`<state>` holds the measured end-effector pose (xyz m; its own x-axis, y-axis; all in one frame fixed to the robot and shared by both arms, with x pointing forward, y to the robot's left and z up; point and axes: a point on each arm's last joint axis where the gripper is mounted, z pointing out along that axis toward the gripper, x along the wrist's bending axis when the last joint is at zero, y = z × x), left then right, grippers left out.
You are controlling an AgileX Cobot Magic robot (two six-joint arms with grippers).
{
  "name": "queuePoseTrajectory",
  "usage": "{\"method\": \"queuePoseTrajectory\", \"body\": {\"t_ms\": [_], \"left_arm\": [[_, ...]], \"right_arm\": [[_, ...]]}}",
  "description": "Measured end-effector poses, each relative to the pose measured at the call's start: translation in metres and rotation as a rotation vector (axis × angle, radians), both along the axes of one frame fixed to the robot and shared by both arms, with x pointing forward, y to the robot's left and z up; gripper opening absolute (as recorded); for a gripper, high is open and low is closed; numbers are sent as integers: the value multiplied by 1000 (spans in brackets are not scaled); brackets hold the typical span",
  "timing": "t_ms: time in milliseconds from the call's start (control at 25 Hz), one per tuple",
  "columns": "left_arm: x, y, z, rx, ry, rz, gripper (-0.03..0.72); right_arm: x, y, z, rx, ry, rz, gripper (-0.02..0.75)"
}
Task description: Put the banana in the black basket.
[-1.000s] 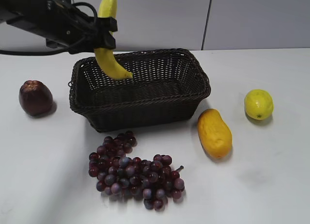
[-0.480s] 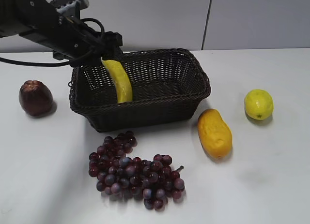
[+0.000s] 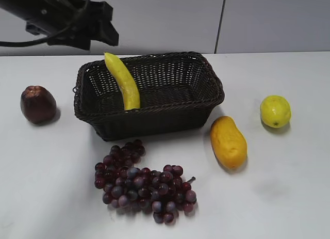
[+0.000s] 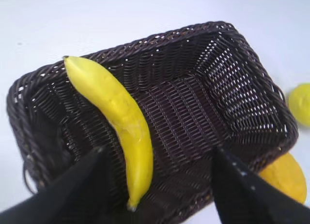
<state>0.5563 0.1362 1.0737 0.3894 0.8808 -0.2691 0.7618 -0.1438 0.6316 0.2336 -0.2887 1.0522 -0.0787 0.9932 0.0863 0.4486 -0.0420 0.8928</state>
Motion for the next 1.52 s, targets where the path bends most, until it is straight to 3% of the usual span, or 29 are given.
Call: {"method": "queuePoseTrajectory", "body": {"t_ms": [360, 720, 920, 1200, 1520], "left_arm": [[-71, 36, 67, 133, -26, -97, 602], [-127, 71, 94, 284, 21, -109, 594], [-158, 88, 82, 299, 24, -92, 594], [-210, 112, 44, 297, 53, -77, 594], [-284, 145, 12, 213, -116, -52, 594]], "right_arm": [[0, 0, 0, 0, 0, 0, 582], [0, 0, 0, 0, 0, 0, 582], [0, 0, 0, 0, 0, 0, 582], [0, 0, 0, 0, 0, 0, 582], [0, 0, 0, 0, 0, 0, 582]]}}
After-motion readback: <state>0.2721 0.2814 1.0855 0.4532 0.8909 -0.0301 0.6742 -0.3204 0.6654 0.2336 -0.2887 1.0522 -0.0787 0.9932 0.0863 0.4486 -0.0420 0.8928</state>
